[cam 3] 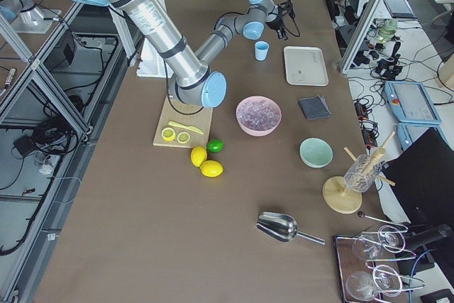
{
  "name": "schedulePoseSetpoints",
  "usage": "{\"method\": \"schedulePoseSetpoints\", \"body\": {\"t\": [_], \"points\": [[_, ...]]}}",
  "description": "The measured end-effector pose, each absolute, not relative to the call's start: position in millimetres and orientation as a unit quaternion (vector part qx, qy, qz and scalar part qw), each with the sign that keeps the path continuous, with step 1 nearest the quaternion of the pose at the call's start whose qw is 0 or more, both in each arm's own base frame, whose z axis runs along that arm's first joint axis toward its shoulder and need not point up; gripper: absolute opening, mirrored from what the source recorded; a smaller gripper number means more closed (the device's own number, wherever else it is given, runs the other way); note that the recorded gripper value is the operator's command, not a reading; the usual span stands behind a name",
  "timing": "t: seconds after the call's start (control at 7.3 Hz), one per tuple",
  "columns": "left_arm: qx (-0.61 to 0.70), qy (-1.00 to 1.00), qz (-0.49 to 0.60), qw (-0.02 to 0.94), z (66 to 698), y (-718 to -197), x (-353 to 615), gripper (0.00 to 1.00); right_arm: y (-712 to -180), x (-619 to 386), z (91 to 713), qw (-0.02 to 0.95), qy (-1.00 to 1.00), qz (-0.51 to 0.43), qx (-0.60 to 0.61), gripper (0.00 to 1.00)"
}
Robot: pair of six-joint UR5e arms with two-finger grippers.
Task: Put ice and cherries in cup
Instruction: 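Lift the ice cube with the right gripper and carry it over the light-blue cup, then open the right gripper to drop the ice into the cup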
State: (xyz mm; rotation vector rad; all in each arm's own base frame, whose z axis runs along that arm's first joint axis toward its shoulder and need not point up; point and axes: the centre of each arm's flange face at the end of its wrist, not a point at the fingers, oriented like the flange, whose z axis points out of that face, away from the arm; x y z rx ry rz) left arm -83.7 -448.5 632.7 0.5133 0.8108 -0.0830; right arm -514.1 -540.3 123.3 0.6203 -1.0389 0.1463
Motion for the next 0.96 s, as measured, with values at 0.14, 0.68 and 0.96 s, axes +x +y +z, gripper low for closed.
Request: {"method": "schedulePoseSetpoints", "body": {"t": [0.14, 0.68, 0.96], "points": [[0.245, 0.390, -0.038, 0.887, 633.6, -449.0, -81.6, 0.98, -518.5, -537.7, 114.1, 0.813, -0.496, 0.071, 0.296, 0.00], [0.240, 0.391, -0.038, 0.888, 638.9, -449.0, -79.8, 0.98, -490.3, -596.0, 108.4, 0.809, -0.497, 0.068, 0.307, 0.00], [0.239, 0.391, -0.036, 0.888, 640.1, -448.9, -77.9, 0.98, -497.4, -611.1, 131.3, 0.814, -0.490, 0.064, 0.306, 0.00]]}}
